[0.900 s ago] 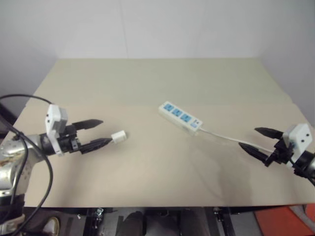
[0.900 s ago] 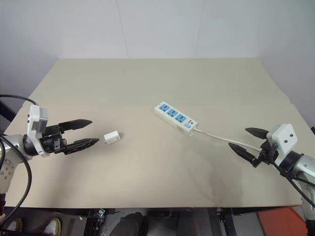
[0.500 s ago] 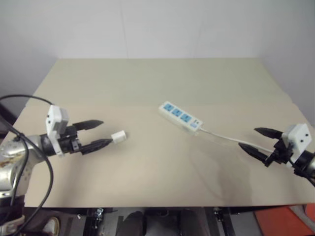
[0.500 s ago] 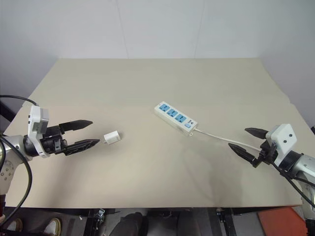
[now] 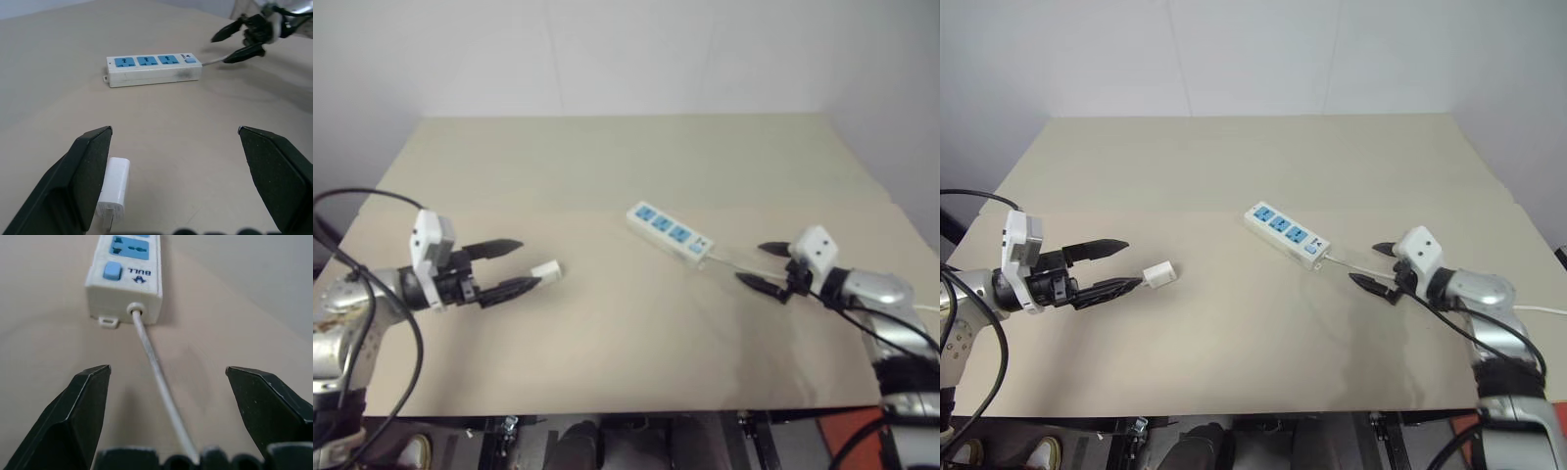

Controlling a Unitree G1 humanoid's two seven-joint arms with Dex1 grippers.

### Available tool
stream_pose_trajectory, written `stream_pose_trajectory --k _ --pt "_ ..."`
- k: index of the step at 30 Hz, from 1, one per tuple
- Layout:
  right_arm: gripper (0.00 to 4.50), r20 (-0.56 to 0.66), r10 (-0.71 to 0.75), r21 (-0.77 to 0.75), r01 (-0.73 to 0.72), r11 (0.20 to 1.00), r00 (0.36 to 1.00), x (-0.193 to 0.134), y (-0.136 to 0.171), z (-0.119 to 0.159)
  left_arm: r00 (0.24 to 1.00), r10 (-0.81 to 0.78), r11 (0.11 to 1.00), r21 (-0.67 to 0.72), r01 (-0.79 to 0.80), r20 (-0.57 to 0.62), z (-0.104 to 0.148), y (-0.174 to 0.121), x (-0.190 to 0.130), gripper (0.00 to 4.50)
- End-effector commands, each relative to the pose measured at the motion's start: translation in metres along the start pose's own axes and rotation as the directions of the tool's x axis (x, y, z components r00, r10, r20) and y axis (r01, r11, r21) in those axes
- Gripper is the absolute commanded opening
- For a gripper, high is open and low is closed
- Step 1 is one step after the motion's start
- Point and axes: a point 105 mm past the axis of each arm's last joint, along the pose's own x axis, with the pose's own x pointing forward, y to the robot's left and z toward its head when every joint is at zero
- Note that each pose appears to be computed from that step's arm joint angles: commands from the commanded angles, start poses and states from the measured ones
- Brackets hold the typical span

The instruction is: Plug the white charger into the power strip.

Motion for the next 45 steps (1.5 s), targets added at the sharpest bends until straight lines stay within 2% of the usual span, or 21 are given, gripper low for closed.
stream_pose_trajectory --k 1,5,8,19,26,32,37,41,45 --pt "4.44 -0.027 0.005 0.006 -0.005 1.000 1.000 0.012 -0.009 -0.005 1.000 -0.011 0.999 0.037 0.010 0.016 0.007 -0.007 0.001 4.50" --pt "4.44 -0.077 0.069 0.042 -0.066 0.997 0.995 0.022 -0.006 -0.014 1.000 -0.013 0.999 0.033 0.013 0.013 0.005 -0.012 0.002 4.50" --pt "3.86 -0.085 0.128 0.036 -0.125 0.992 0.988 0.022 -0.002 -0.014 1.000 -0.007 1.000 0.031 0.007 0.012 0.005 -0.012 0.001 4.50" --pt "0.03 -0.073 0.175 0.027 -0.174 0.984 0.982 0.025 0.005 -0.011 1.000 0.004 1.000 0.027 -0.004 0.015 0.003 -0.012 0.002 4.50" --pt "0.01 0.014 0.191 -0.027 -0.190 0.981 0.982 0.019 0.023 0.004 1.000 0.010 0.999 0.031 -0.010 0.006 0.003 -0.003 0.004 4.50" --pt "0.01 0.079 0.186 -0.071 -0.181 0.981 0.979 -0.017 0.049 0.026 0.999 -0.032 0.998 0.049 0.032 0.002 0.008 -0.002 0.007 4.50" --pt "0.01 0.040 0.149 -0.031 -0.148 0.988 0.988 -0.037 0.061 0.017 0.999 -0.044 0.998 0.052 0.045 -0.004 0.009 0.003 0.009 4.50" --pt "0.01 0.003 0.086 -0.028 -0.086 0.996 0.996 -0.037 0.062 0.004 0.999 -0.045 0.997 0.055 0.045 -0.005 0.008 0.006 0.013 4.50" --pt "1.36 0.001 0.077 -0.023 -0.077 0.997 0.997 -0.034 0.067 0.000 0.998 -0.055 0.997 0.057 0.055 -0.003 0.007 0.005 0.015 4.50"
